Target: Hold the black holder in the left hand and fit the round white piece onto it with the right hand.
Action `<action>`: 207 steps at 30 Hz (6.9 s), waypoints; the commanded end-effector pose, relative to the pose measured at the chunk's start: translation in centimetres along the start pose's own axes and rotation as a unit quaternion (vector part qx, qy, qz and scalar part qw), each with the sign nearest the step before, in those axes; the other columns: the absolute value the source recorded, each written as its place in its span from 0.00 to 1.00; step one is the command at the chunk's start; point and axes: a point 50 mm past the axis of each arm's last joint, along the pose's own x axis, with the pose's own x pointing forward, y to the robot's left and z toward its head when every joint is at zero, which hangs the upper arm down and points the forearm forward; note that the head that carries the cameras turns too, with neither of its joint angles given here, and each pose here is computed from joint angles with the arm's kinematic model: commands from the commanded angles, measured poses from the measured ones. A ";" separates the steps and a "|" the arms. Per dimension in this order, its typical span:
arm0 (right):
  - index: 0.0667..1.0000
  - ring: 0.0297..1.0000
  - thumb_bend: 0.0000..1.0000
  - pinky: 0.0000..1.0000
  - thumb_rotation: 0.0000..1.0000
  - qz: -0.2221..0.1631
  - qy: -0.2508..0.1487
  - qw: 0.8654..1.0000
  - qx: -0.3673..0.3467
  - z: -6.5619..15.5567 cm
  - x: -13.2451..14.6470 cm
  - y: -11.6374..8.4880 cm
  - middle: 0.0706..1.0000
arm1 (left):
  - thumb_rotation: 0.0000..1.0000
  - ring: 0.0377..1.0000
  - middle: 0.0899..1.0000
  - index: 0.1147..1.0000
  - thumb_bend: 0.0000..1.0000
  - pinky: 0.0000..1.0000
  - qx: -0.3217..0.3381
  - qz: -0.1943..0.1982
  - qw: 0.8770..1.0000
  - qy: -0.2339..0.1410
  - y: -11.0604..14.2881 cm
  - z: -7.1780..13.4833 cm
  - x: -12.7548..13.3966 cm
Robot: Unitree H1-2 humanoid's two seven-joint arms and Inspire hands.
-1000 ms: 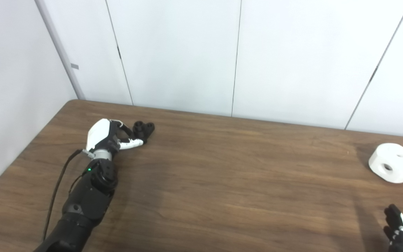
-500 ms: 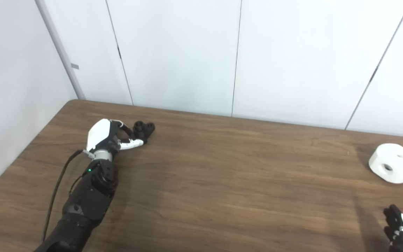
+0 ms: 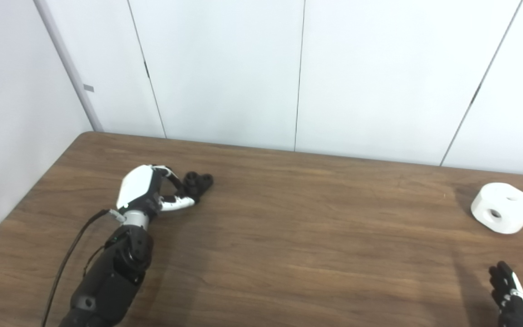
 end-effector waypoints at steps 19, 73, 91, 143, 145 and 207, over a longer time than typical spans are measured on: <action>0.97 1.00 0.52 1.00 1.00 -0.006 -0.017 1.000 -0.003 0.5 -0.1 1.6 0.96 | 0.05 0.91 0.79 0.42 0.52 1.00 0.010 -0.075 0.980 -0.186 -3.4 6.6 -10.0; 0.97 0.97 0.59 1.00 0.88 -0.020 -0.035 0.999 -0.008 4.1 1.4 1.4 0.97 | 0.05 0.89 0.77 0.42 0.52 1.00 0.029 -0.170 0.940 -0.293 -7.6 9.1 -16.5; 0.84 0.87 0.61 0.78 0.57 -0.136 -0.077 0.978 -0.137 11.0 8.8 -5.7 0.88 | 0.05 0.89 0.78 0.42 0.52 1.00 0.033 -0.175 0.939 -0.293 -8.3 9.0 -16.2; 0.78 1.00 1.00 1.00 0.36 -0.101 0.084 0.921 -0.366 9.1 23.9 -10.0 0.99 | 0.05 0.85 0.75 0.42 0.52 0.97 0.026 -0.170 0.943 -0.286 -8.2 6.8 -16.3; 0.78 1.00 1.00 1.00 0.36 -0.098 0.087 0.919 -0.372 9.0 24.2 -9.9 0.99 | 0.05 0.85 0.75 0.42 0.52 0.97 0.027 -0.171 0.943 -0.285 -8.2 6.8 -16.3; 0.64 1.00 0.89 1.00 0.30 -0.104 0.108 0.909 -0.390 6.7 24.9 -9.1 0.95 | 0.05 0.86 0.75 0.42 0.52 0.97 0.031 -0.174 0.941 -0.289 -8.1 6.9 -16.1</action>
